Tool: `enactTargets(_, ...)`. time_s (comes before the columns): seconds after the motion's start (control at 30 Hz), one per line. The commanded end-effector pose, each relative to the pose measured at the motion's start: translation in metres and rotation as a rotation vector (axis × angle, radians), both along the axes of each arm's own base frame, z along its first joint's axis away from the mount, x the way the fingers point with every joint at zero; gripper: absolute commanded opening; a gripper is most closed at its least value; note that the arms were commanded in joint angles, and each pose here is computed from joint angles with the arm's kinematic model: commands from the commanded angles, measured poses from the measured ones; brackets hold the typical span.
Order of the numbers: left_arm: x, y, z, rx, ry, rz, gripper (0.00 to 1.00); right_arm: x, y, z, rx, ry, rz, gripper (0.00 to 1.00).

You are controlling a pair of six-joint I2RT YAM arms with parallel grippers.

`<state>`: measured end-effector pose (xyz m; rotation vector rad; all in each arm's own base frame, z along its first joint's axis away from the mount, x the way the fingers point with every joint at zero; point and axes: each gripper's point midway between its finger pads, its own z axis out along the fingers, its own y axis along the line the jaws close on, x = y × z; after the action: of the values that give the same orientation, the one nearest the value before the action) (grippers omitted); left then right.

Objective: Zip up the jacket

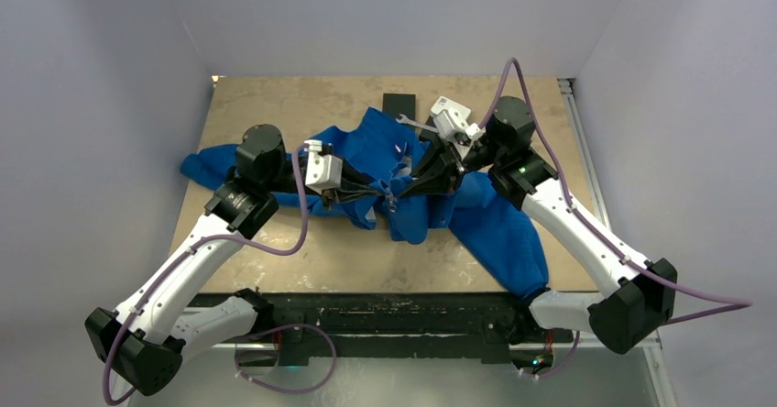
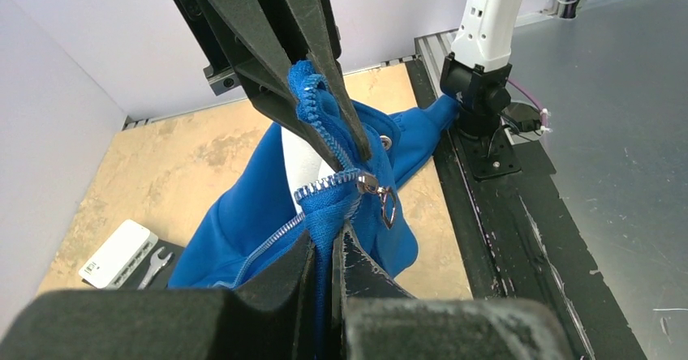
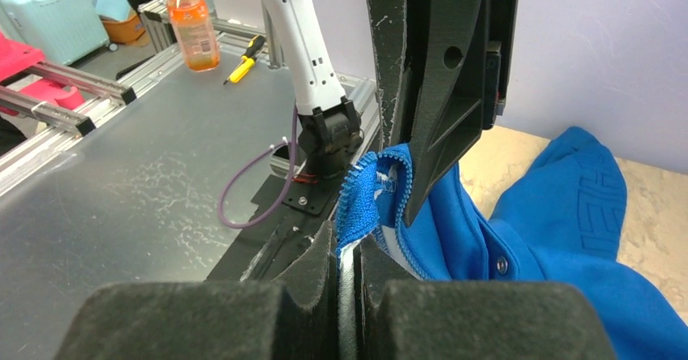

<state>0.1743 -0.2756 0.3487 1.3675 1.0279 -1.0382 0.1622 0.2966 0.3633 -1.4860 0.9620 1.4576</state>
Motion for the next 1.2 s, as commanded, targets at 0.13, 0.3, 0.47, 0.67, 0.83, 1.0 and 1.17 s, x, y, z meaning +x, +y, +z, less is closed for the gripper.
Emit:
enactTargets(0.13,-0.004,0.004,0.014,-0.022,-0.086,-0.001,0.0,-0.003,0.001,0.022,0.042,-0.091,-0.014,0.0)
enactTargets(0.3,0.0,0.004,0.012,-0.019,-0.088,0.023,0.0,-0.006,-0.001,0.023,0.043,-0.095,-0.006,0.0)
enactTargets(0.47,0.003,0.005,0.014,-0.024,-0.085,0.044,0.0,-0.01,-0.003,0.023,0.042,-0.098,-0.006,0.0)
enactTargets(0.67,0.008,0.004,0.019,-0.042,-0.088,0.069,0.0,-0.01,-0.003,0.023,0.041,-0.099,-0.012,0.0)
enactTargets(0.83,0.005,0.005,0.015,-0.032,-0.089,0.056,0.0,-0.007,-0.002,0.027,0.045,-0.106,-0.026,0.0)
enactTargets(1.0,0.003,0.006,0.01,-0.019,-0.096,0.046,0.0,-0.004,-0.001,0.028,0.045,-0.107,-0.027,0.0)
enactTargets(1.17,0.002,0.006,0.008,-0.012,-0.1,0.043,0.0,-0.003,0.0,0.027,0.043,-0.106,-0.031,0.0)
